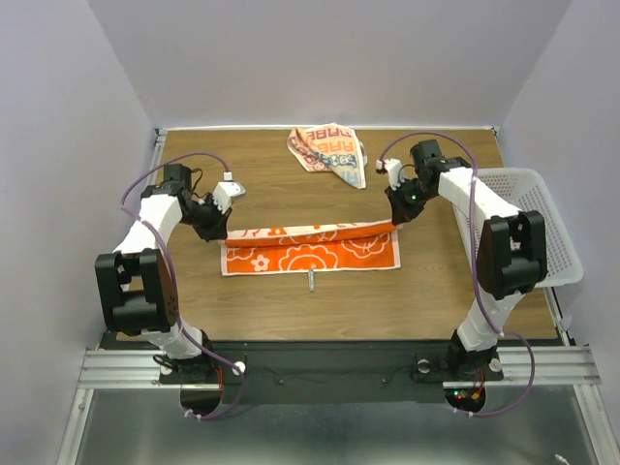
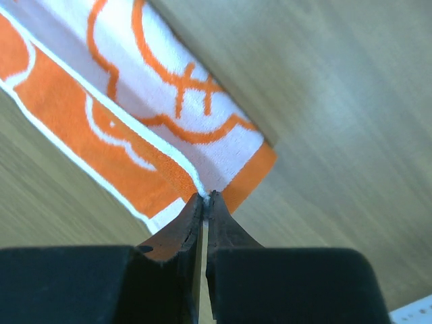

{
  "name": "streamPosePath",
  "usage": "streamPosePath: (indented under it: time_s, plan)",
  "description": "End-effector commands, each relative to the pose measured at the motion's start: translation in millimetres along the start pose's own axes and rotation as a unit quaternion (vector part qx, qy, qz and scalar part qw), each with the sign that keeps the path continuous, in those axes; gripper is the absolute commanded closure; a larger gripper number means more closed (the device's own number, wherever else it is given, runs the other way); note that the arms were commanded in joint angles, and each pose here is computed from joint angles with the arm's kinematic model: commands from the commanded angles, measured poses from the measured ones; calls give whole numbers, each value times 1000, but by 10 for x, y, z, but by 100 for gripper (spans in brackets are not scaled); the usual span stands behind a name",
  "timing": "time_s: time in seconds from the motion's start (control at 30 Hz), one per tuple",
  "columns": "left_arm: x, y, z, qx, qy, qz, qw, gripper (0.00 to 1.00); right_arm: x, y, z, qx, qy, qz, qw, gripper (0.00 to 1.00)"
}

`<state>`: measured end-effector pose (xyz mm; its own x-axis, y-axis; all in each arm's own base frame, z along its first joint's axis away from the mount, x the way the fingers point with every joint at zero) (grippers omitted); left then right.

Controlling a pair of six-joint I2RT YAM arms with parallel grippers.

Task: Roll the towels
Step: Fold the towel

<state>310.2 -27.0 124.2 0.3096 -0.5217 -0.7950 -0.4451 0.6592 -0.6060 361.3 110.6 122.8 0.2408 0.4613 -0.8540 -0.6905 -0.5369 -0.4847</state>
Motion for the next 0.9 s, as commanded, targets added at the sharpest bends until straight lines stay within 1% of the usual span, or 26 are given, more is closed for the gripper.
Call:
streamPosePath:
  time_s: [0.0,0.1,0.27,0.4,0.73,0.87]
  plan:
    - [-64,120,-160,15,7,11,1000,100,-149,50,83,-28,-4,-14,1000,99]
    - [-71,192,-225,17,6,19,1000,100,-163,109,119,-30,-6,-12,999,99]
    - [-136,138,-240,20,-5,10,1000,100,-251,58,186,-34,-10,-28,999,99]
    - [-132,130,-256,15,3,8,1000,100,-272,100,226,-32,-16,-28,999,99]
    - [23,316,-254,4,9,31,999,100,-21,492,334,-13,-55,19,998,99]
    - [102,381,-260,-3,16,36,999,100,79,575,343,-4,-67,34,997,100]
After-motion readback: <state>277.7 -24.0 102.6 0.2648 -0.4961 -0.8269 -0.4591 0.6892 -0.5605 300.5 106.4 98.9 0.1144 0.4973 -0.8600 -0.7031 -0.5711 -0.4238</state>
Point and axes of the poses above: each gripper's point midway between its finger pads, its own x axis out along the fingers, its own z axis along the line the jaws close on, y = z × x, the point moved 3 cm from there along -x, back along the fingers, and after that the axes turned 4 degrees about x, right-handed, at the moved point
